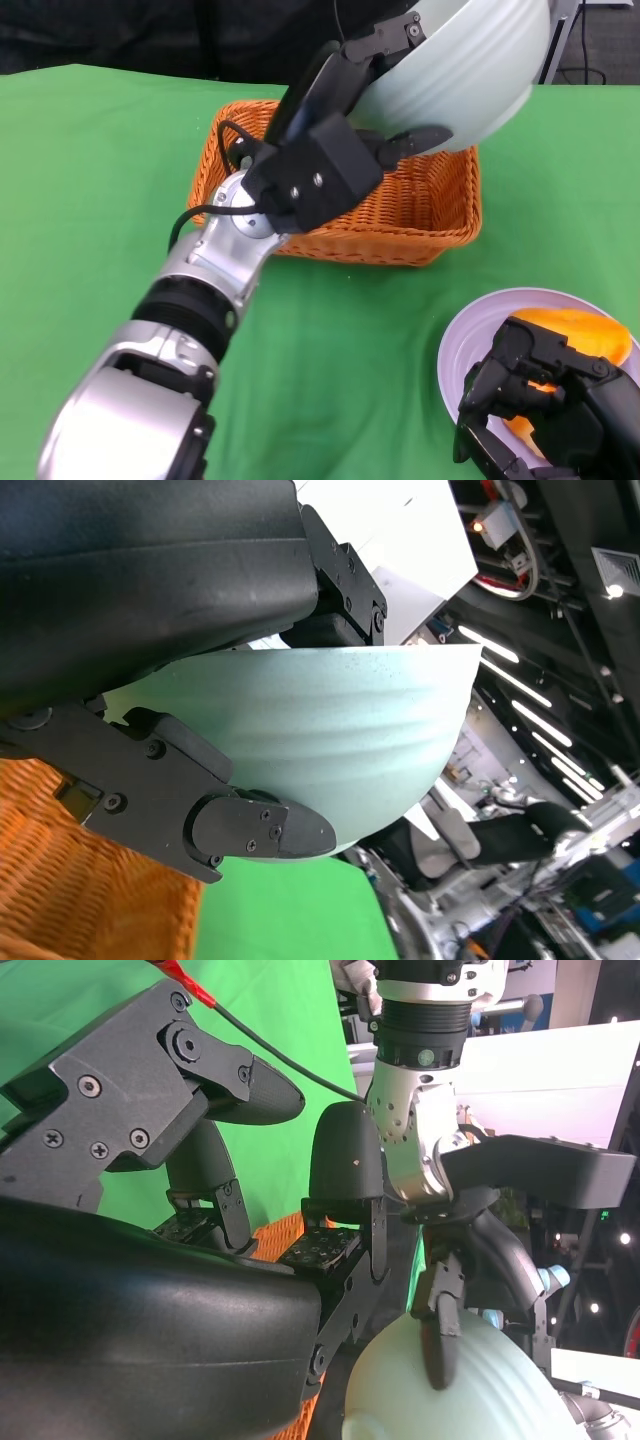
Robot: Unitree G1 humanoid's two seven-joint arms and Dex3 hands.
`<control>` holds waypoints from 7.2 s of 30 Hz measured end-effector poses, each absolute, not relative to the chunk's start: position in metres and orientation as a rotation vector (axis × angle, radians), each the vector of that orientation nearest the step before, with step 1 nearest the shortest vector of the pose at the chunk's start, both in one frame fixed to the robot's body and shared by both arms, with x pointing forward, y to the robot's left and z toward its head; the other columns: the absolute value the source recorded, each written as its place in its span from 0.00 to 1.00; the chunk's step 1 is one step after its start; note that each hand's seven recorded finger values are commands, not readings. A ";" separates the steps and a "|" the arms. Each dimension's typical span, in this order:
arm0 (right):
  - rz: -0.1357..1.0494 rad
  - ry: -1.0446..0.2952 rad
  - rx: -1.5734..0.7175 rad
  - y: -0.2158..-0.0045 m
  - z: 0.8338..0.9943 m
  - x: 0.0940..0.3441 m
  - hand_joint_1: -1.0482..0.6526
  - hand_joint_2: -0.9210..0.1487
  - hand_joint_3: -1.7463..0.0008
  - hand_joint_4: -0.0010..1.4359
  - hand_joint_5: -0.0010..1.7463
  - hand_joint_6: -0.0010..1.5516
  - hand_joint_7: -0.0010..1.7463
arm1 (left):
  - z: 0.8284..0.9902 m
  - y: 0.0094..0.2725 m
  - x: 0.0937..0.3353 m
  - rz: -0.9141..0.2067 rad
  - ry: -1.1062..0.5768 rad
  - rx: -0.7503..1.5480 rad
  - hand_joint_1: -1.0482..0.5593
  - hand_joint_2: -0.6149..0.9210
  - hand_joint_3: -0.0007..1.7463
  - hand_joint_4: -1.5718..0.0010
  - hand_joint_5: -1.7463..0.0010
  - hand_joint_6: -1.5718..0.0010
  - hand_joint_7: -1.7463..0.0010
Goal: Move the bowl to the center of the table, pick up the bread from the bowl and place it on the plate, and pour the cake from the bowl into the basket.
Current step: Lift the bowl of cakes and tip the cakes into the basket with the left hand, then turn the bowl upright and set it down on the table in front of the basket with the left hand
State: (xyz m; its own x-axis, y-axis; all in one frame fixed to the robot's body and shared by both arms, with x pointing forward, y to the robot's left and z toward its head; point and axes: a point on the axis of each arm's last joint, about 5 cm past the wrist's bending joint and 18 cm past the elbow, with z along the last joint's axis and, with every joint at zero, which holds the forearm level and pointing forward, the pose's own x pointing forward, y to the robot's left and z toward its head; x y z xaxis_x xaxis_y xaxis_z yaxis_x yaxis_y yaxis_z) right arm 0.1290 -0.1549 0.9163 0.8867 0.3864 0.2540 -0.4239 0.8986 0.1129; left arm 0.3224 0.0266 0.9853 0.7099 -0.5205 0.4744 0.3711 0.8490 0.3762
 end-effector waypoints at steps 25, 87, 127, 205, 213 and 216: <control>0.426 -0.220 0.169 -0.155 0.914 0.129 0.53 0.42 0.41 0.48 0.95 0.37 0.84 | 0.990 0.018 0.324 -0.423 -0.352 -0.218 0.47 0.99 0.26 0.61 0.00 0.63 0.12; 0.417 -0.221 0.166 -0.156 0.914 0.129 0.53 0.42 0.43 0.48 0.94 0.38 0.83 | 1.022 0.040 0.325 -0.216 0.212 -0.869 0.56 0.97 0.40 0.49 0.00 0.59 0.04; 0.416 -0.234 0.162 -0.156 0.915 0.130 0.52 0.43 0.42 0.49 0.93 0.38 0.82 | 1.021 0.071 0.305 -0.514 -0.631 0.035 0.48 0.95 0.34 0.50 0.00 0.58 0.16; 0.398 -0.245 0.174 -0.158 0.919 0.138 0.52 0.39 0.46 0.49 0.91 0.39 0.79 | 0.849 0.241 0.179 -0.566 -1.064 0.951 0.53 1.00 0.07 0.56 0.02 0.59 0.16; 0.389 -0.242 0.166 -0.158 0.919 0.137 0.51 0.38 0.48 0.50 0.90 0.40 0.79 | 0.840 0.234 0.186 -0.609 -1.025 0.960 0.54 1.00 0.09 0.57 0.01 0.57 0.21; 0.390 -0.242 0.163 -0.157 0.919 0.137 0.50 0.36 0.50 0.50 0.90 0.40 0.79 | 0.832 0.222 0.185 -0.608 -1.015 0.928 0.54 1.00 0.11 0.57 0.03 0.58 0.21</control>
